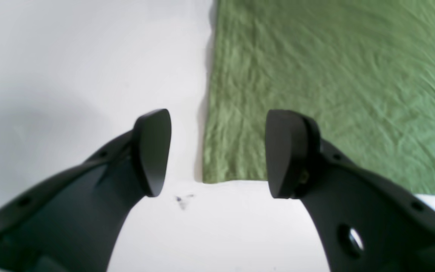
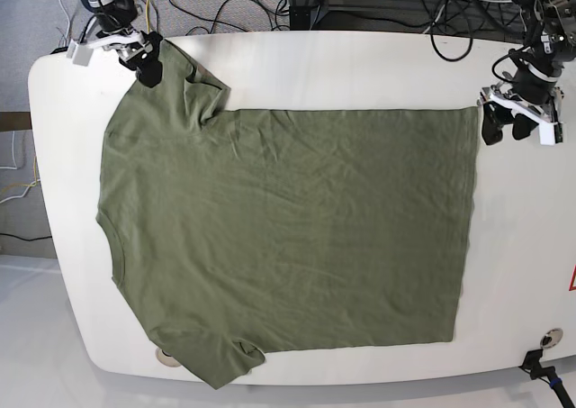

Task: Fold the T-shirt properly
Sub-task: 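Lower both grippers to the shirt's shoulder and hem corners, then pinch the shirt corners nearest each gripper with both grippers, then drag the gripped shirt edge toward the robot with both grippers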

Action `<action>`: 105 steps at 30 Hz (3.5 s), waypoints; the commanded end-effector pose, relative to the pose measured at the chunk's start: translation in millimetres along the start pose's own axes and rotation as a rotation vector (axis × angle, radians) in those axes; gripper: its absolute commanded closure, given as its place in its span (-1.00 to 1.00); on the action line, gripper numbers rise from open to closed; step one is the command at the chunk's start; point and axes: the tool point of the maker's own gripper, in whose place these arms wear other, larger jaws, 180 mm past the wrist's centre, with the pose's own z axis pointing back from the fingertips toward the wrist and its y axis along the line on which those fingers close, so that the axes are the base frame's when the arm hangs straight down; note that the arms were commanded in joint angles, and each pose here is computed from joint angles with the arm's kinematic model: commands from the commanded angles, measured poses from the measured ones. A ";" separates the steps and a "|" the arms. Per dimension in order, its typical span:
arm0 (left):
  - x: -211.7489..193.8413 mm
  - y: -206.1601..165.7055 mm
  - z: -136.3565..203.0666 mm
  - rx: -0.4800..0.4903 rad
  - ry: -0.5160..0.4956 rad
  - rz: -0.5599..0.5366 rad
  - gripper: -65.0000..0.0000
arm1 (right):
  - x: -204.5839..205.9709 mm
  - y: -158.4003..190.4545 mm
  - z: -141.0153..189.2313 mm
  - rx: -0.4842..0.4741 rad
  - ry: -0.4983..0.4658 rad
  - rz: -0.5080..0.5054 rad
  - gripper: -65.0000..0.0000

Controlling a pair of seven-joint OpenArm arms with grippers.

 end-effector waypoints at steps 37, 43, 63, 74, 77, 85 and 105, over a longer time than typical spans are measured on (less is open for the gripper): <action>5.0 -5.4 -1.4 -0.022 -0.007 -0.017 -0.14 | -53.9 -21.9 -15.3 -0.015 0.156 -0.109 1.00; -16.6 2.6 -5.5 -0.011 0.074 0.014 -0.15 | -58.4 -15.8 -21.2 0.006 0.206 -0.103 1.00; -71.2 -12.0 -47.8 -0.085 0.287 0.103 -0.29 | -57.5 -16.0 -21.6 0.005 0.206 -0.097 1.00; -63.8 -14.6 -51.6 -0.091 0.268 0.103 0.34 | -57.1 -16.3 -21.5 0.005 0.208 -0.094 1.00; -63.2 -14.5 -51.7 -0.091 0.265 0.104 0.46 | -57.1 -16.3 -21.5 0.005 0.208 -0.094 1.00; -54.1 -16.5 -55.7 -0.097 0.244 0.101 1.00 | -56.5 -15.1 -21.5 0.009 0.207 -0.091 1.00; -115.6 -20.2 22.3 -0.076 0.395 0.003 1.00 | -70.4 16.0 42.7 0.026 0.267 -0.019 1.00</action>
